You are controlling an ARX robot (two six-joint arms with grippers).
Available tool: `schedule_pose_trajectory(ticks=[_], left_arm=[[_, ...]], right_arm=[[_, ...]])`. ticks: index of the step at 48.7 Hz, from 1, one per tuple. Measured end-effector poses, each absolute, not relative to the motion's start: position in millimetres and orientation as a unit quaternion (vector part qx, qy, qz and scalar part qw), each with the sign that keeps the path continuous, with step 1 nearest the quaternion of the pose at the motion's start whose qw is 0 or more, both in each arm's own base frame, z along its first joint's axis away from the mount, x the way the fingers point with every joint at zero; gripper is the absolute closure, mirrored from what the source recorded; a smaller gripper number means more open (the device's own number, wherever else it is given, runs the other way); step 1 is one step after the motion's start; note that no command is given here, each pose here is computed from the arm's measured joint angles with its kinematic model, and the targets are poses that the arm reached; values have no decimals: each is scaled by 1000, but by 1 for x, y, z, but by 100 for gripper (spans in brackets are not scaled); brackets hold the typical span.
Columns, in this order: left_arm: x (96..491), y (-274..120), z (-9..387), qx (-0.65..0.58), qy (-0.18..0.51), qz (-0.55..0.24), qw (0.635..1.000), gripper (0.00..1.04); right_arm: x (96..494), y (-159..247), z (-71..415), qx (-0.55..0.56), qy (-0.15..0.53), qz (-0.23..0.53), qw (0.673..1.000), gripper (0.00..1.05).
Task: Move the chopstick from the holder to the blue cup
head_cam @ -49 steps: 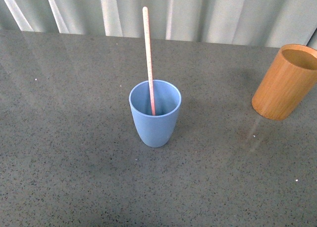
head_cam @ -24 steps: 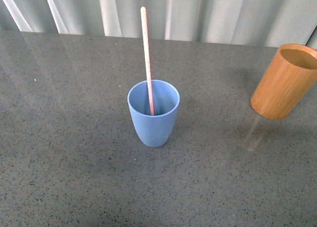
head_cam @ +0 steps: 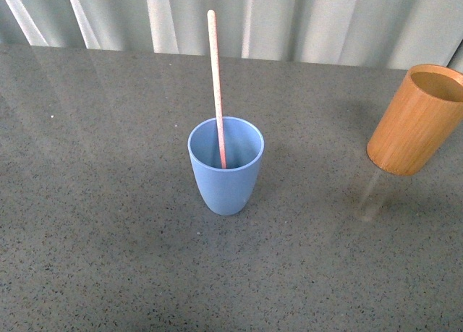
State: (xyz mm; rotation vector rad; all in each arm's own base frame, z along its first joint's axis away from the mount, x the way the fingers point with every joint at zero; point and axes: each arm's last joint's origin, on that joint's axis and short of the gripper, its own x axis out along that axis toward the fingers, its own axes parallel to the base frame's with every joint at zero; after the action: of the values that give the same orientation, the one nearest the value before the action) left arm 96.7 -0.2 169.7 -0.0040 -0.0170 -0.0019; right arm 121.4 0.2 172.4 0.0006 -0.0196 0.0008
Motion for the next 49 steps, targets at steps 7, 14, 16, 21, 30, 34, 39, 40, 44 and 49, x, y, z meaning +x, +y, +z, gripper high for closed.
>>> schedule_pose_trajectory(ticks=[7,14,16,21,30,34,39,40,44,49], left_arm=[[97,0,170,-2,-8,-1,1000,7],[97,0,170,-2,-8,-1,1000,7],[97,0,170,-2,-8,-1,1000,7],[97,0,170,-2,-8,-1,1000,7],[97,0,170,-2,-8,-1,1000,7],[97,0,170,-2,-8,-1,1000,7],[97,0,170,-2,-8,-1,1000,7],[97,0,170,-2,-8,-1,1000,7],[97,0,170,-2,-9,-1,1000,7],[97,0,170,-2,-9,-1,1000,7]], right_arm=[[118,0,173,0,-10,0,1000,104],[114,0,173,0,-11,0,1000,104],[113,0,173,0,-11,0,1000,104],[112,0,172,0,-10,0,1000,104],[109,0,172,0,-11,0,1000,104],[103,0,169,0,2,0,1000,104],[97,0,170,0,-9,0,1000,104],[97,0,170,0,-9,0,1000,104],[97,0,169,0,-8,0,1000,104],[97,0,169,0,-8,0,1000,104]])
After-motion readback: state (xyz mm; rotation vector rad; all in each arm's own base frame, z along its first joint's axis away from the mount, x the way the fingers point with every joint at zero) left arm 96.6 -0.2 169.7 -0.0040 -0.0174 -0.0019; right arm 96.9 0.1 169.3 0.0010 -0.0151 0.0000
